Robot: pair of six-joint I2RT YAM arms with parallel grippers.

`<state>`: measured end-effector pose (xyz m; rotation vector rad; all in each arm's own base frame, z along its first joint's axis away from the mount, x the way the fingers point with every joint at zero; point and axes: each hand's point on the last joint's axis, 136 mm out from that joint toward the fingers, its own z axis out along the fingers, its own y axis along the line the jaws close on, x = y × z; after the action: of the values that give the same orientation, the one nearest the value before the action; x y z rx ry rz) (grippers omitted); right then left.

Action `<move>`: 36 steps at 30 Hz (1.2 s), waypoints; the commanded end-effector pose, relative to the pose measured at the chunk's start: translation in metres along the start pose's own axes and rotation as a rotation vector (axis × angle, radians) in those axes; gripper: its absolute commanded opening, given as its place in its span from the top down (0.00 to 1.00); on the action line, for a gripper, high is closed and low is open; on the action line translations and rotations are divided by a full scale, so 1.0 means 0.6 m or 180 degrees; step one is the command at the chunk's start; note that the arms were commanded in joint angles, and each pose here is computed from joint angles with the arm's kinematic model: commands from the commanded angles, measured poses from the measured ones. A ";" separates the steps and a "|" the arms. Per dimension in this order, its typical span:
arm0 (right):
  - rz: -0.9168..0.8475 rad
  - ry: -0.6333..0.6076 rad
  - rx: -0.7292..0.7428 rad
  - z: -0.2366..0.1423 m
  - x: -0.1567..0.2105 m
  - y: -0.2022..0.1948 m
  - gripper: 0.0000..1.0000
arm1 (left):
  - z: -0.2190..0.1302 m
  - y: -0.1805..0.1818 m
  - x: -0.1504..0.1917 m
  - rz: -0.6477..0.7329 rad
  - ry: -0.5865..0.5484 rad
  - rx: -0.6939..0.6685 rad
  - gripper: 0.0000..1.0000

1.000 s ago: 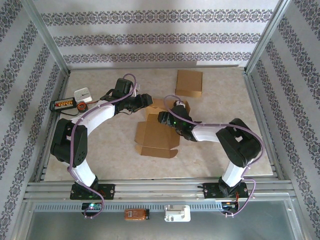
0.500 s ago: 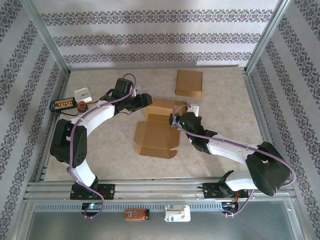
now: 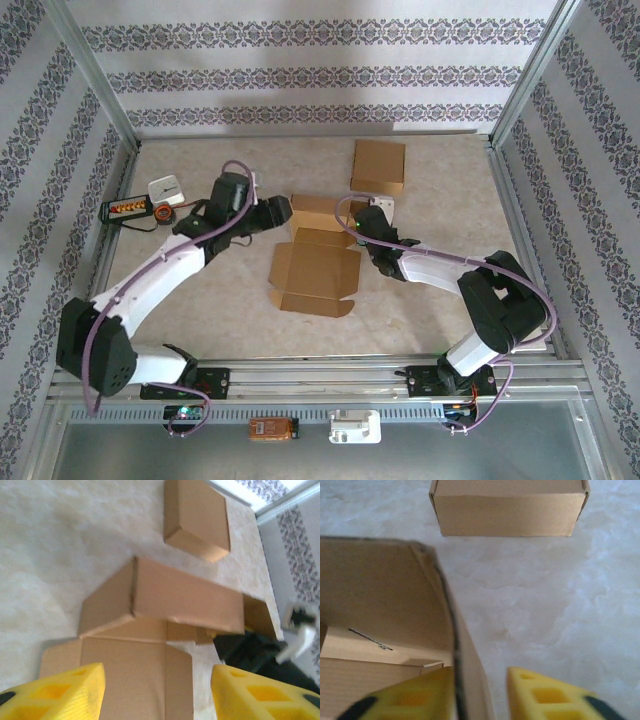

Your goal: Fold the paper box

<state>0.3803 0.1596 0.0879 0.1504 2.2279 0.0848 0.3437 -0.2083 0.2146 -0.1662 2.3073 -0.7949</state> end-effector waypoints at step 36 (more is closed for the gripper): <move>0.0558 0.0701 0.0043 -0.041 0.005 0.027 0.84 | 0.277 0.007 0.342 -0.0159 0.1301 0.0047 1.00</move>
<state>0.3689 0.1704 0.1054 0.2789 2.3769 0.1554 0.3006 -0.3633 0.0233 -0.0391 2.6165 -1.0122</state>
